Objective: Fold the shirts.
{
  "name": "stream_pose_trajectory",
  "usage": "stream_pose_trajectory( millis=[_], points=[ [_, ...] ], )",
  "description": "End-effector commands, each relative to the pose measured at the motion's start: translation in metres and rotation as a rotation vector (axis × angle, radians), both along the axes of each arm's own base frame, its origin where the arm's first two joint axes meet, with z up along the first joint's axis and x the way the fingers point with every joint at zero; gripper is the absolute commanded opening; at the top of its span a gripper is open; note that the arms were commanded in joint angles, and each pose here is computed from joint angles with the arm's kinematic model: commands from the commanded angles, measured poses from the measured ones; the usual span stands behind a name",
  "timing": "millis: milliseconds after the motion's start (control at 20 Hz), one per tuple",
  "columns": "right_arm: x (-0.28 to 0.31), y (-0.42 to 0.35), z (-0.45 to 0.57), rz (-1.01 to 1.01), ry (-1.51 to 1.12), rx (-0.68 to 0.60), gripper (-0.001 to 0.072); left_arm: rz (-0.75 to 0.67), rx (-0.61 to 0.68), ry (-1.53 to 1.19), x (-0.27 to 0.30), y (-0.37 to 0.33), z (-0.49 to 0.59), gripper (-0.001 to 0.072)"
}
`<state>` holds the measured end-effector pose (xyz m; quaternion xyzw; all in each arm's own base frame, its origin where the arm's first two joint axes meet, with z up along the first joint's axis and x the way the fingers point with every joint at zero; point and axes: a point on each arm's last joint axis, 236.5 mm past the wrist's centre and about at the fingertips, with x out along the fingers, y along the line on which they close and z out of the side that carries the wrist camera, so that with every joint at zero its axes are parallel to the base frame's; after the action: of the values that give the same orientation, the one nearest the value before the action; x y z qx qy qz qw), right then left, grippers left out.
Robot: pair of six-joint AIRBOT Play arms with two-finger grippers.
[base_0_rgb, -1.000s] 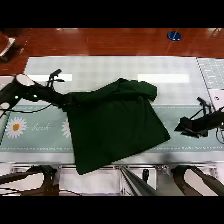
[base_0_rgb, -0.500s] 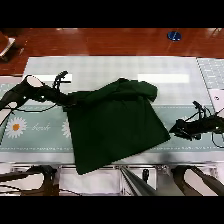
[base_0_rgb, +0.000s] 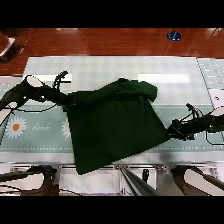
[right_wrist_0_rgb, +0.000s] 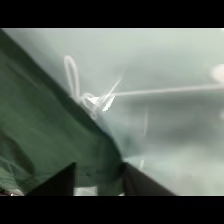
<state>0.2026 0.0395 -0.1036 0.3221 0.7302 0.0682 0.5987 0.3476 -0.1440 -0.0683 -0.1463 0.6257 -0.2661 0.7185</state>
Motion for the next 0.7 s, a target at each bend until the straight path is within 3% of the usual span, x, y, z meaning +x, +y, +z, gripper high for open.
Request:
stream_pose_trajectory(
  millis=[0,50,100,400,650],
  points=[
    [0.003,0.019,-0.004,0.064,-0.015,0.041,0.0183,0.006,-0.001,0.007,-0.001,0.000,0.000,0.0019],
    [0.007,0.023,-0.001,0.108,-0.045,0.047,0.0039,0.013,-0.002,0.009,0.000,0.001,0.001,0.0019],
    [0.013,0.023,0.003,0.131,-0.067,0.045,0.0021,0.016,-0.006,0.013,0.000,0.004,0.004,0.0019],
    [0.126,-0.054,0.074,0.013,-0.318,-0.137,0.0020,0.181,-0.023,-0.088,0.015,0.073,0.061,0.0019],
    [0.261,-0.072,0.158,-0.036,-0.536,-0.137,0.0020,0.235,-0.077,-0.100,-0.023,0.061,0.084,0.0019]
  ],
)
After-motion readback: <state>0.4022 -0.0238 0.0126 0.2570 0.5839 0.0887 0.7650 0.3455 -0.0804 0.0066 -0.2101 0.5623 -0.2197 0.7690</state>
